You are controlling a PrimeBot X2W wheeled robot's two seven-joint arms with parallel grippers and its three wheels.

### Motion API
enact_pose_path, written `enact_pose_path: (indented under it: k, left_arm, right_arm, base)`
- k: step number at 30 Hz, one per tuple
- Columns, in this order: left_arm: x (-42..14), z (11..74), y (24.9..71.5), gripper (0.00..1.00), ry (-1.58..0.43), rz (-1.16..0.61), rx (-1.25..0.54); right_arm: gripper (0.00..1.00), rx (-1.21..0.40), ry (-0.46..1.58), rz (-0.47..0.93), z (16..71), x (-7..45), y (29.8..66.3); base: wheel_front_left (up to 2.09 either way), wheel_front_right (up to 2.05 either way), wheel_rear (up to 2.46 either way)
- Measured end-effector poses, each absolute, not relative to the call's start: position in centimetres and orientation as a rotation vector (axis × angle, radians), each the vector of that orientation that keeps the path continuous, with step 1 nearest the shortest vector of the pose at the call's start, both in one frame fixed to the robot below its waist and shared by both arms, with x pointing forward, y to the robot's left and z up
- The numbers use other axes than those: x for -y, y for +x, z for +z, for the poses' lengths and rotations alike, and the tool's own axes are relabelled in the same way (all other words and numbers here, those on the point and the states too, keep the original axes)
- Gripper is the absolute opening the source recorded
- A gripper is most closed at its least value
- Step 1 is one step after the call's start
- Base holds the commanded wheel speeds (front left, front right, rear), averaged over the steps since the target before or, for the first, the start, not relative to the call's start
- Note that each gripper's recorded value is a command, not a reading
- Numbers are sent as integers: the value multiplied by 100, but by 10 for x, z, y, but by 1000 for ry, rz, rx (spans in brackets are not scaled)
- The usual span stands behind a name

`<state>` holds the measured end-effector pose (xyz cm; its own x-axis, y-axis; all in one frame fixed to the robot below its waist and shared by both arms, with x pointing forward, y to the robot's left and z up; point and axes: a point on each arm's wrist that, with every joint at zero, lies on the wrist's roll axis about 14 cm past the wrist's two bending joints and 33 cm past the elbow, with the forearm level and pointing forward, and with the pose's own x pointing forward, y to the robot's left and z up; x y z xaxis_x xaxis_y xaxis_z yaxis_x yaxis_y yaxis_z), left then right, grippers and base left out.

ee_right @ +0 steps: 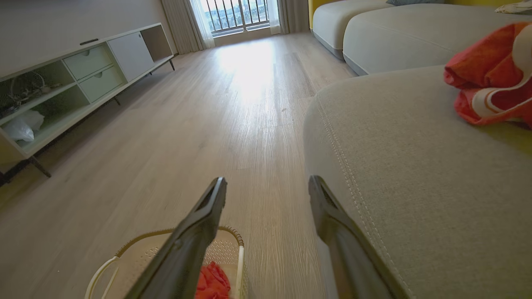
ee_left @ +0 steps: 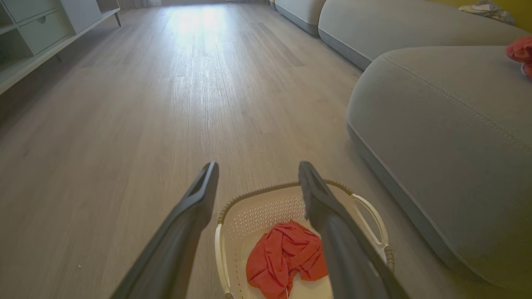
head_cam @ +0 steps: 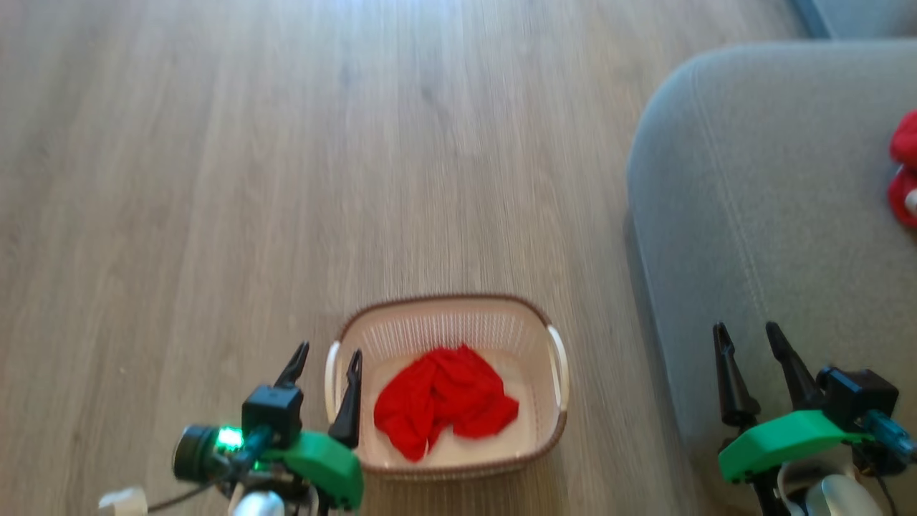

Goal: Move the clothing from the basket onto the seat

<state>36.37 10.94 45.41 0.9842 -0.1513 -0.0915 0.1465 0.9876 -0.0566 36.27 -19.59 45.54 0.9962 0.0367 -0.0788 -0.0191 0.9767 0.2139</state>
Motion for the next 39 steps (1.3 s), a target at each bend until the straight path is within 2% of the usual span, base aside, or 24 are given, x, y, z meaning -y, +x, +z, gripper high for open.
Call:
enact_pose_path:
  k: [4,11,23,31,39]
  left_arm:
    - [-99,441,384,100,-45,-195,-130]
    - [-71,400,425,100,-3,-318,-220]
    - [-40,282,482,100,68,-467,-446]
    - [-17,185,488,100,87,-581,-652]
    - [6,139,486,100,135,-672,-746]
  right_arm:
    - [100,-122,206,13,441,198,369]
    - [100,-147,188,7,425,196,401]
    - [100,-289,166,8,358,189,426]
    - [100,-371,180,4,315,187,432]
    - [100,-371,170,-23,311,199,436]
  base:
    - [0,0,0]
    - [0,0,0]
    - [0,0,0]
    - [0,0,0]
    - [0,0,0]
